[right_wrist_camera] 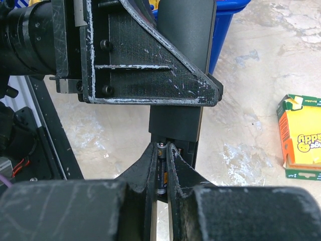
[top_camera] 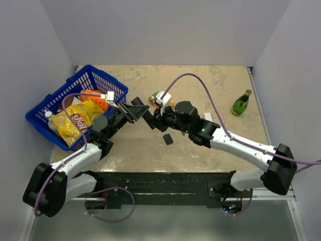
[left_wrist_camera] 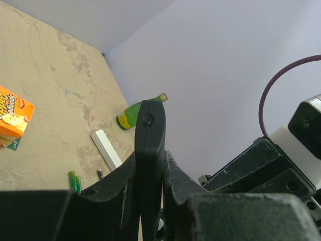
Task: Load the batteries into the remote control
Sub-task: Load the battery into the remote control.
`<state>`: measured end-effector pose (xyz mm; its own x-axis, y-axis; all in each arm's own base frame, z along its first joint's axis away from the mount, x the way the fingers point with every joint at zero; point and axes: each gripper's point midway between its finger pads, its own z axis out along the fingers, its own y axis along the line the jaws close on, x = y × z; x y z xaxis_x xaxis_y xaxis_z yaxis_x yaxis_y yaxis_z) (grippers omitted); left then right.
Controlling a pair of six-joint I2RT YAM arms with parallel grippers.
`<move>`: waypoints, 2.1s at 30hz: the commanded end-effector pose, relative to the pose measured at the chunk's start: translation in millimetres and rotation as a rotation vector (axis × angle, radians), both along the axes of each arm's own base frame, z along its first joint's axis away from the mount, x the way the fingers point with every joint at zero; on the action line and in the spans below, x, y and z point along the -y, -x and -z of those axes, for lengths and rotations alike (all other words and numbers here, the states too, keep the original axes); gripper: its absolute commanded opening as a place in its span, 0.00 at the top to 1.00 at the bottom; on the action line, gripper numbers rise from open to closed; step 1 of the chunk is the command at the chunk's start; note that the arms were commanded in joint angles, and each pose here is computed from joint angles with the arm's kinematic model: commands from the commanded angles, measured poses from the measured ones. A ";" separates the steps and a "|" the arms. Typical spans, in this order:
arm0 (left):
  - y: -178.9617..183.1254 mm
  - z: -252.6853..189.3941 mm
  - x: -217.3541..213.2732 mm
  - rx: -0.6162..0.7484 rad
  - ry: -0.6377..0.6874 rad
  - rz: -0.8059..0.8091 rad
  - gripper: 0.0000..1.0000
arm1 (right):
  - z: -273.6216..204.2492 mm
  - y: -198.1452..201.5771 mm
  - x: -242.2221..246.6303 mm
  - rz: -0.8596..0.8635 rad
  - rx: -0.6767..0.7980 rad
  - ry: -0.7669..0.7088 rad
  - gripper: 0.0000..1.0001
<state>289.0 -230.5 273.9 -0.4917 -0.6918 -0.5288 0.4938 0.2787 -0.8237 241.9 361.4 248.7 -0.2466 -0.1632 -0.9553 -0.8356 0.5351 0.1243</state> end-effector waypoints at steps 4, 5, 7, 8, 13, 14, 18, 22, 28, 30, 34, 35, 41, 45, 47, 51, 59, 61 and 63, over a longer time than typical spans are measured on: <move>27.0 -88.5 -8.6 0.265 0.156 0.026 1.00 | 62.5 6.3 10.2 0.031 -0.117 0.132 0.98; 28.0 -88.6 -9.1 0.266 0.157 0.026 1.00 | 62.2 4.8 10.1 0.040 -0.118 0.128 0.96; 27.3 -85.8 -9.0 0.259 0.154 0.024 1.00 | 62.8 6.3 7.9 0.036 -0.132 0.114 0.89; 26.8 -84.6 -8.8 0.258 0.151 0.023 1.00 | 62.1 6.6 7.8 0.038 -0.136 0.110 0.86; 23.8 -73.9 -6.9 0.240 0.127 0.022 1.00 | 53.8 4.7 9.2 0.065 -0.140 0.084 0.75; 22.5 -69.1 -6.6 0.238 0.113 0.018 1.00 | 50.5 4.7 9.0 0.063 -0.135 0.078 0.73; 18.8 -53.4 -7.4 0.209 0.086 0.000 1.00 | 38.8 0.5 8.5 0.083 -0.121 0.057 0.67; 14.5 -37.5 -7.1 0.175 0.063 -0.011 1.00 | 32.8 -3.1 11.6 0.111 -0.115 0.059 0.60; 8.1 -17.0 -7.4 0.124 0.032 -0.030 1.00 | 26.3 -5.3 15.8 0.131 -0.105 0.068 0.51; 7.8 -16.9 -7.0 0.125 0.030 -0.029 1.00 | 23.9 -5.1 15.3 0.128 -0.104 0.064 0.50; 6.6 -12.3 -5.7 0.123 0.013 -0.026 1.00 | 11.1 -2.4 15.6 0.118 -0.094 0.047 0.47; 5.9 -10.7 -5.7 0.118 0.010 -0.028 1.00 | 2.9 -1.9 17.6 0.118 -0.083 0.032 0.44; 10.4 -9.2 -2.4 0.133 0.001 0.001 1.00 | -32.6 -0.1 28.4 0.151 -0.049 -0.038 0.33; 13.4 -13.1 0.9 0.159 -0.009 0.026 1.00 | -36.9 -5.0 37.5 0.197 -0.053 -0.046 0.25; 15.4 -15.8 2.1 0.174 -0.012 0.039 1.00 | -38.0 -5.5 38.2 0.191 -0.061 -0.061 0.23; 20.8 -18.6 8.0 0.200 -0.015 0.085 1.00 | -31.2 -12.8 48.0 0.192 -0.099 -0.096 0.16; 35.5 -33.7 17.0 0.271 0.017 0.184 1.00 | -23.3 3.7 36.0 -0.074 -0.163 -0.190 0.12; 37.6 -38.8 17.0 0.288 0.024 0.192 1.00 | -20.0 8.0 31.9 -0.116 -0.171 -0.197 0.13; 39.9 -41.2 18.0 0.298 0.024 0.203 1.00 | -17.6 11.8 28.4 -0.150 -0.179 -0.204 0.14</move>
<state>261.6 -245.9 273.0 -0.5167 -0.5975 -0.6132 0.6411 0.2046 -0.7397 249.0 315.7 248.6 -0.4284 -0.0421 -0.9026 -0.7811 0.5194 0.3466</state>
